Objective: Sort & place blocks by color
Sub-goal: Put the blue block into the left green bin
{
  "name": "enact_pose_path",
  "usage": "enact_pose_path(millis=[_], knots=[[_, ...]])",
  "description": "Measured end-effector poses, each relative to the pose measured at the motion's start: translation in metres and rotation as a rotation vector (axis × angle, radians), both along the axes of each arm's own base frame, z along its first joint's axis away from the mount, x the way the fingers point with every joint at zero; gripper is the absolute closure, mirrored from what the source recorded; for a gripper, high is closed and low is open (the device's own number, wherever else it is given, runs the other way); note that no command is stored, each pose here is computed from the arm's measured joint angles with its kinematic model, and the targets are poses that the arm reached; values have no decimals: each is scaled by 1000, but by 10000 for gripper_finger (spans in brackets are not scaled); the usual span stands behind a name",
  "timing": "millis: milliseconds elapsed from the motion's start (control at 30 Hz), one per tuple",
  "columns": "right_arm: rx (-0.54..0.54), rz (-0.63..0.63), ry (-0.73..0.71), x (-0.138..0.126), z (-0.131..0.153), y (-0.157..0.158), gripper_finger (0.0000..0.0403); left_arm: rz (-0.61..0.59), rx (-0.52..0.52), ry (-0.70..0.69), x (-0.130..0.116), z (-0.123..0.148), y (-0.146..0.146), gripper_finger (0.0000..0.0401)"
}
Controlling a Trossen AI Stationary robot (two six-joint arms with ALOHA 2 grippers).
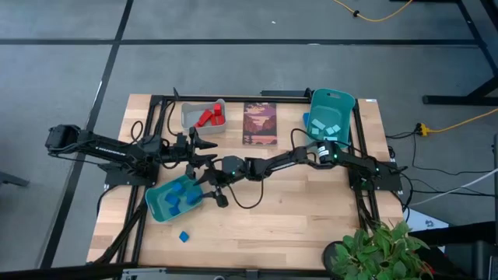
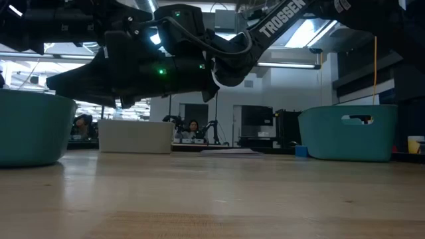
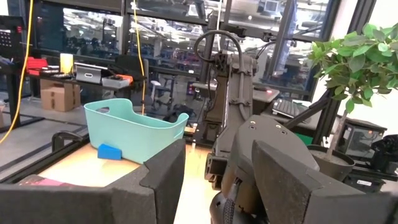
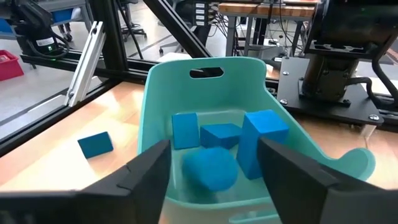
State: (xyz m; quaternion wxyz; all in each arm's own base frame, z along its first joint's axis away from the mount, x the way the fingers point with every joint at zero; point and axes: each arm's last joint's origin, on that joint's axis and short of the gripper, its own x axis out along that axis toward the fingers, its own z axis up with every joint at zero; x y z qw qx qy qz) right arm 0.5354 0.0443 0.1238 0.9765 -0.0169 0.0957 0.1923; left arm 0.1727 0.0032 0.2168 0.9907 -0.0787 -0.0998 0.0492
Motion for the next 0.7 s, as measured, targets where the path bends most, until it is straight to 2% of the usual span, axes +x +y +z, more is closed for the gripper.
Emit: enact_pose_path(millis=[167, 400, 567, 700], knots=[[2, -1, -6, 0, 1, 0, 142, 0, 0, 0, 0, 0, 0, 222], [-13, 35, 23, -7, 23, -13, 147, 0, 0, 0, 0, 0, 0, 222], [-53, 41, 93, -33, 39, -26, 154, 1, 0, 1, 0, 0, 0, 222], [-86, -29, 98, -73, 45, -35, 158, 0, 0, 1, 0, 0, 0, 222]])
